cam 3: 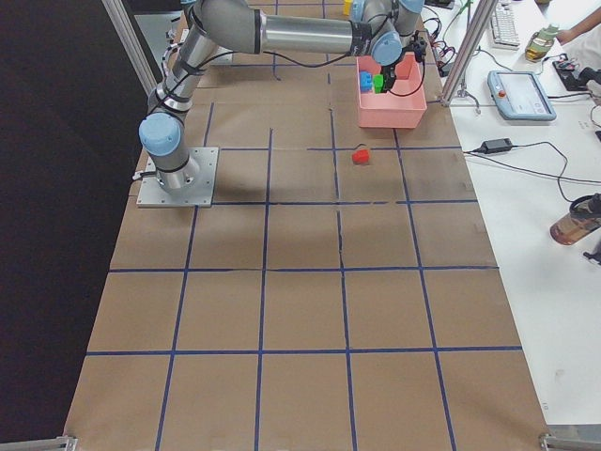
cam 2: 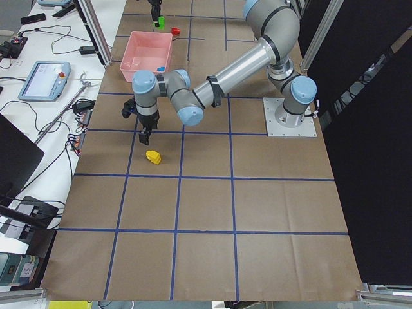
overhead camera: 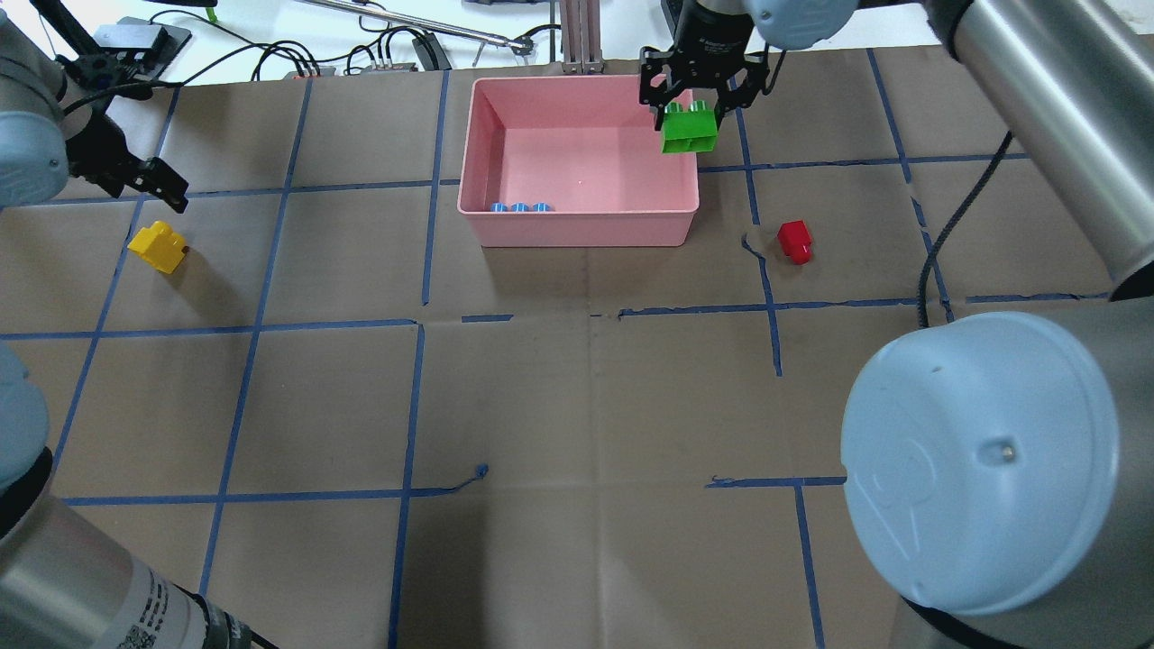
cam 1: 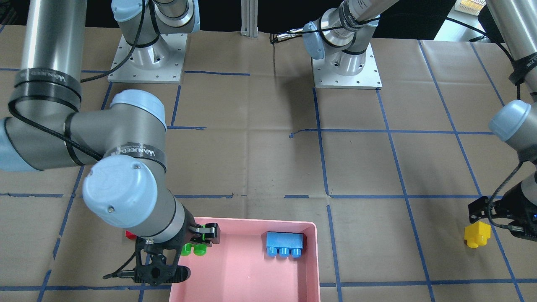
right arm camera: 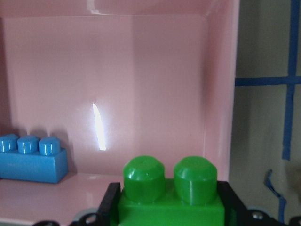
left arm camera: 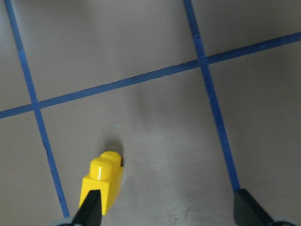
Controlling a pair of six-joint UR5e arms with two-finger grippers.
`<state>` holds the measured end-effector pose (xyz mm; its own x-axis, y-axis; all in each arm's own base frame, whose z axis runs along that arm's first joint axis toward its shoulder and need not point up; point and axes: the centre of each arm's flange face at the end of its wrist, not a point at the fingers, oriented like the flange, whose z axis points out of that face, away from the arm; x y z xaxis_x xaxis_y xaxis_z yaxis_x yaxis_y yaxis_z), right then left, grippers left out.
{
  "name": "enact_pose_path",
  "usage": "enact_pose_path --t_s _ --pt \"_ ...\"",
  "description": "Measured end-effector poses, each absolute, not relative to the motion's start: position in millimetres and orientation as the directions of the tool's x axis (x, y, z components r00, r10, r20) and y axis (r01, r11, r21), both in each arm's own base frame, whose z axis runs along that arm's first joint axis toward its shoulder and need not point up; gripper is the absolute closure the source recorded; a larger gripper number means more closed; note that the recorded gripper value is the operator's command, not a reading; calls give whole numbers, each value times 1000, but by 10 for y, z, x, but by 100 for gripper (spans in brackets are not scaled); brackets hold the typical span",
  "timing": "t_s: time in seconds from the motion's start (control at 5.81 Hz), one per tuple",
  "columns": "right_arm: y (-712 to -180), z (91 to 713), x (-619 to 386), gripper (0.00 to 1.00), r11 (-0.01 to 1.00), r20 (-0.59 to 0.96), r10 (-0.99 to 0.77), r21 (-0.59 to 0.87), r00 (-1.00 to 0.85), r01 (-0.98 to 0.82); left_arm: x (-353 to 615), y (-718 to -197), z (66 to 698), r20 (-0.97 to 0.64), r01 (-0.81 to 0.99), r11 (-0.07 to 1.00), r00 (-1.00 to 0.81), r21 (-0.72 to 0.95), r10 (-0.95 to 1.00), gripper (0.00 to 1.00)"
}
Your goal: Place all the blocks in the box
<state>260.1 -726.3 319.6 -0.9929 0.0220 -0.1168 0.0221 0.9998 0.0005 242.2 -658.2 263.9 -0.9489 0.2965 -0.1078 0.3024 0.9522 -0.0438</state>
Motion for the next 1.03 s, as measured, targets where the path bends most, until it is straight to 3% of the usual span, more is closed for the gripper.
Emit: enact_pose_path --t_s 0.17,0.34,0.52,0.69,0.86,1.03 --pt "-7338 2881 2735 40 1000 -118 29 0 -993 30 2645 -6567 2407 -100 347 938 -934 -31 342 1" --pt "-7346 2737 2844 1 999 -119 46 4 -992 46 2657 -6597 2209 -73 373 927 -926 -32 370 16" --pt "-7324 2714 2942 0 998 -121 67 2 -990 68 2607 -6643 2057 -47 393 919 -919 -40 391 42" --pt "-7305 2771 2979 0 996 -122 85 -3 -989 86 2555 -6681 1992 -41 406 913 -914 -48 404 87" --pt "-7274 2923 2968 0 996 -124 91 -14 -988 93 2525 -6698 1990 -43 413 909 -911 -53 411 100" --pt "-7220 3159 2897 0 995 -120 93 -20 -988 96 2521 -6695 2020 -47 416 908 -909 -55 413 100"
